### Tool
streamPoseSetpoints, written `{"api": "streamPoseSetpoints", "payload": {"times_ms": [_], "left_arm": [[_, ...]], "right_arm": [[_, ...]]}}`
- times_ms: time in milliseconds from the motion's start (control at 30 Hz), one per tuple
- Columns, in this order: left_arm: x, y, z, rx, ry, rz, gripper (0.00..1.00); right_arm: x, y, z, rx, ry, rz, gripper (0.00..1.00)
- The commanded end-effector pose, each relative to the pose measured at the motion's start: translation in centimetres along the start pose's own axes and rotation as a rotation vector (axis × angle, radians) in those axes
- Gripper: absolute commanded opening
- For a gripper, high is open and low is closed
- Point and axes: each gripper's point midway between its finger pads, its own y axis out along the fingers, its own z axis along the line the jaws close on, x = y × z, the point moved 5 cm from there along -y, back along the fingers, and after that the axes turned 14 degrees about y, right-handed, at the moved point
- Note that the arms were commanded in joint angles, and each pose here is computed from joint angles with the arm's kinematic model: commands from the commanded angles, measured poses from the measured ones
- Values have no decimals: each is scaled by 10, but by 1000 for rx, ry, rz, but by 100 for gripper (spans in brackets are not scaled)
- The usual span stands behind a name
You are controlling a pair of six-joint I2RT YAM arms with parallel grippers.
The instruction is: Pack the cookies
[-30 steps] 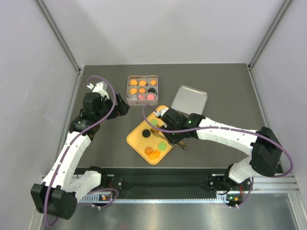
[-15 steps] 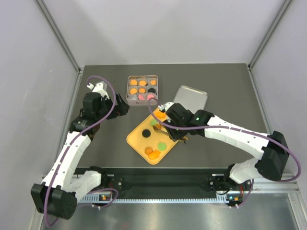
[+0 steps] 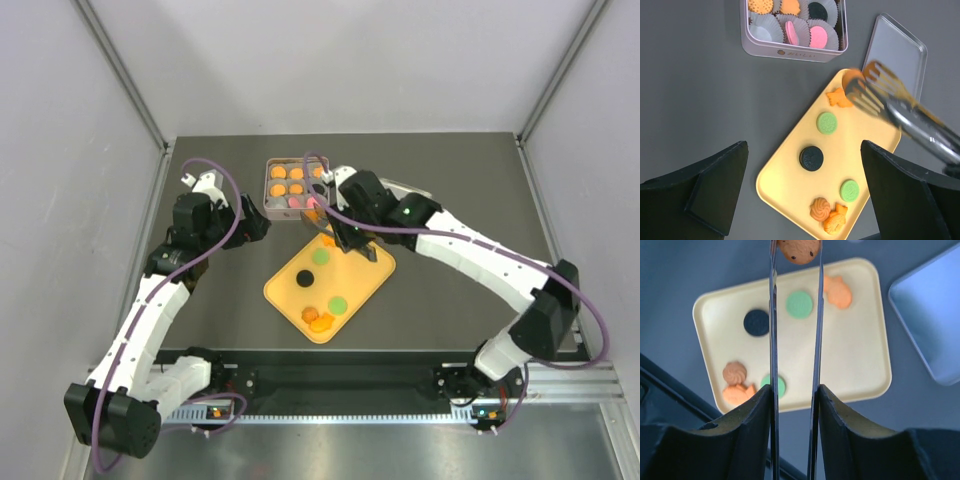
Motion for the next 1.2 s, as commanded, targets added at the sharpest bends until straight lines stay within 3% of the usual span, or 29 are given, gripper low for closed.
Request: {"api": "streamPoseSetpoints", "payload": {"times_ms": [0,233,533,1167], "left_arm": [[6,4,1,0,2,-34,99],[6,3,1,-3,2,-35,99],[6,3,1,-3,3,-33,99],[7,2,0,-7,2,-39,99]], "right_arm": [[50,11,8,18,13,-133,39],[89,58,15,19,39,-179,40],[101,115,27,33,70,-187,39],[90,145,46,97,77,-134,40]]}}
